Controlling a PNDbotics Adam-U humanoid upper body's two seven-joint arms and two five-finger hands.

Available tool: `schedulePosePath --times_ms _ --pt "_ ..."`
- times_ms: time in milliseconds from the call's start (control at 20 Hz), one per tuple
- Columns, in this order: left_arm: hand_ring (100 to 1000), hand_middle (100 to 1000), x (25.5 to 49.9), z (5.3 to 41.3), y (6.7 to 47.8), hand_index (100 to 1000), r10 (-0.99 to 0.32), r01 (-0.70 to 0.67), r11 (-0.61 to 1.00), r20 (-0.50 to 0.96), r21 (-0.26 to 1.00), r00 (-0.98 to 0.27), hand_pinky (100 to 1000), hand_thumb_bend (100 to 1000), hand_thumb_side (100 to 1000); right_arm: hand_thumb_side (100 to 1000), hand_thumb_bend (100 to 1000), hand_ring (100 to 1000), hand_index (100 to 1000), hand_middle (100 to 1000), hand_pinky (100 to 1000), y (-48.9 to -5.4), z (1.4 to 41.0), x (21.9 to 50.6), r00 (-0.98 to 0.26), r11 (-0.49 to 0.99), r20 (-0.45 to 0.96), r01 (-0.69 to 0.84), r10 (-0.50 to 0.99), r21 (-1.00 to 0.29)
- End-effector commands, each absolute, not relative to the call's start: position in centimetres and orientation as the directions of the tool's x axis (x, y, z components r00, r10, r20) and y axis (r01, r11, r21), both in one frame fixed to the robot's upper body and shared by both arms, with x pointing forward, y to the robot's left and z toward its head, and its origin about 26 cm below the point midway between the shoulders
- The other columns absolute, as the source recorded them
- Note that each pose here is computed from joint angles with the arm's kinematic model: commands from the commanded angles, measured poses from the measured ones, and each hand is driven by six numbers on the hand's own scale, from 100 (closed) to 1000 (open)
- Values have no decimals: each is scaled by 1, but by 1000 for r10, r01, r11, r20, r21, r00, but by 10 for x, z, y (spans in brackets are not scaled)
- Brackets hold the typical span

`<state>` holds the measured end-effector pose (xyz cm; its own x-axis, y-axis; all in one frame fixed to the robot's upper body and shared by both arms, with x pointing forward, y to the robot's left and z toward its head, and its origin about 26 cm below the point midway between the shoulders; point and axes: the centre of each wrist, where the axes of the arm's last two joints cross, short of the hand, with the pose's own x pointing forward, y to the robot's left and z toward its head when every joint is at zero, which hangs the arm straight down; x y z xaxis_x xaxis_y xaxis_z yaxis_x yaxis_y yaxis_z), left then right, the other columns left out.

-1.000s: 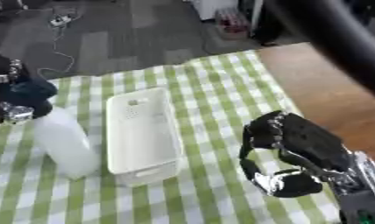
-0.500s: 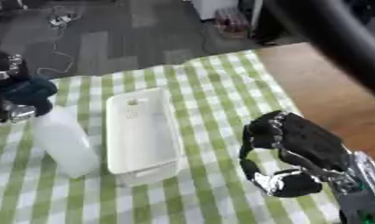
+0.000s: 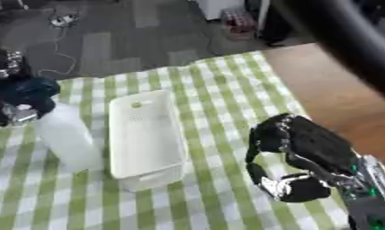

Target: Pick up objects on the table and place them in the box.

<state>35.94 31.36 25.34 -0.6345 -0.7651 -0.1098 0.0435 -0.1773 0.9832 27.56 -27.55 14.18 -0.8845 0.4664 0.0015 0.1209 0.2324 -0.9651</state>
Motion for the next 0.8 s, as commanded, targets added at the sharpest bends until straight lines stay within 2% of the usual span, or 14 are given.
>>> schedulePosePath --times_ms 50,100,200,800 --pt "100 100 357 267 320 345 -774 -13 -206 -171 978 -610 100 100 666 839 100 437 546 456 379 -278 150 275 -884 216 -27 143 466 -966" --pt "100 100 357 267 320 332 -776 -17 -209 -176 978 -606 100 100 587 839 100 437 546 456 379 -278 150 275 -884 216 -27 143 466 -966" --pt "100 100 357 266 321 325 -779 -25 -210 -182 977 -600 100 100 561 839 100 438 546 457 379 -278 150 275 -884 215 -27 143 466 -966" --pt "100 100 354 277 324 318 -773 -118 -202 -232 972 -591 100 100 557 838 100 438 546 457 379 -279 148 275 -882 213 -25 141 470 -967"
